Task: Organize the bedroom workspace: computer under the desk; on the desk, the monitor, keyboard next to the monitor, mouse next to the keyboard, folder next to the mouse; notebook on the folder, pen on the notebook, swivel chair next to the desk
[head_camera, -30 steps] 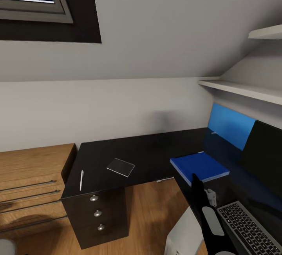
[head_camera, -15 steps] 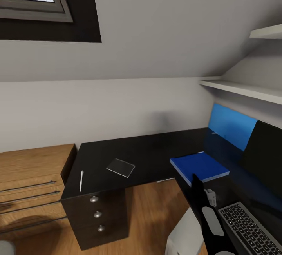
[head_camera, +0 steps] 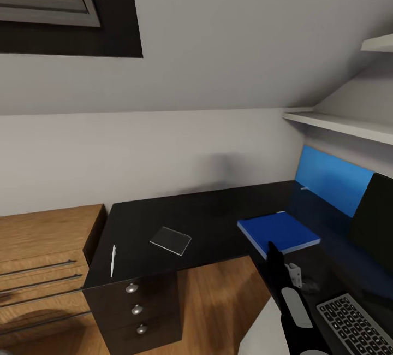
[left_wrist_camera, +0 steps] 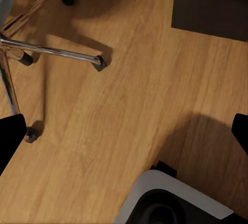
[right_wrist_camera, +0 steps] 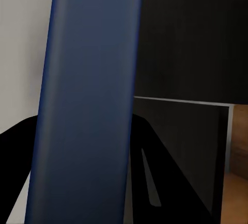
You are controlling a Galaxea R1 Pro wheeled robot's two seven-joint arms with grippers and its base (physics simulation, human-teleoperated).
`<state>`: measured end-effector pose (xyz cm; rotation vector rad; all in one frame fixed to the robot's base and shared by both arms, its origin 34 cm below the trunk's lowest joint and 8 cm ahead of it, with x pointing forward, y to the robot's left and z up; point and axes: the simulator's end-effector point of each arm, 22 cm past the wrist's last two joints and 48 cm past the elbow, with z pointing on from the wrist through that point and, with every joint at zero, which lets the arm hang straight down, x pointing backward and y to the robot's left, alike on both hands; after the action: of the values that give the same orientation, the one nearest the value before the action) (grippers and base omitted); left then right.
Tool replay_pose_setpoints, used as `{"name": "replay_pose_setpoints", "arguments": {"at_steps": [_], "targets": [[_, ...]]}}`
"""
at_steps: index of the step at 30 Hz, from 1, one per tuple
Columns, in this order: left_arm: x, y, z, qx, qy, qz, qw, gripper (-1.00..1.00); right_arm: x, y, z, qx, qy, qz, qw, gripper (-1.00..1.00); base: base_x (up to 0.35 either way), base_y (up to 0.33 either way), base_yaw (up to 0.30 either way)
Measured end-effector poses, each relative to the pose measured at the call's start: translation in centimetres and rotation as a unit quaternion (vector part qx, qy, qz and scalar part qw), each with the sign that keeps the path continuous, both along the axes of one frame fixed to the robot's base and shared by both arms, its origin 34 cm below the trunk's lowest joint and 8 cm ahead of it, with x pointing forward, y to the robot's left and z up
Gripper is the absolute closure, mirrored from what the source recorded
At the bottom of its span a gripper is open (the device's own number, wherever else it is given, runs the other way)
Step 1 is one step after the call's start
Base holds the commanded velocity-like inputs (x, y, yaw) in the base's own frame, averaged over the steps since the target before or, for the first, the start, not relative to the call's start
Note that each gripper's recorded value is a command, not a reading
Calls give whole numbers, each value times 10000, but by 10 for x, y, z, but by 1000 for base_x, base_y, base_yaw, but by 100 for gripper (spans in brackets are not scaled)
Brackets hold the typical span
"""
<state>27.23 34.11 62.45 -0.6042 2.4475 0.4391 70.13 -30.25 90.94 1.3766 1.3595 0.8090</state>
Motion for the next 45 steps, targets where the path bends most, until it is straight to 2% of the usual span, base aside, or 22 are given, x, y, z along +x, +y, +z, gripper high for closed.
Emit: {"name": "replay_pose_setpoints", "arguments": {"at_steps": [45], "targets": [[9,-1,-49,-8,2,17,10000,-100,8,-4,-48,-31,-2,-76,10000,100,0,0,0]]}}
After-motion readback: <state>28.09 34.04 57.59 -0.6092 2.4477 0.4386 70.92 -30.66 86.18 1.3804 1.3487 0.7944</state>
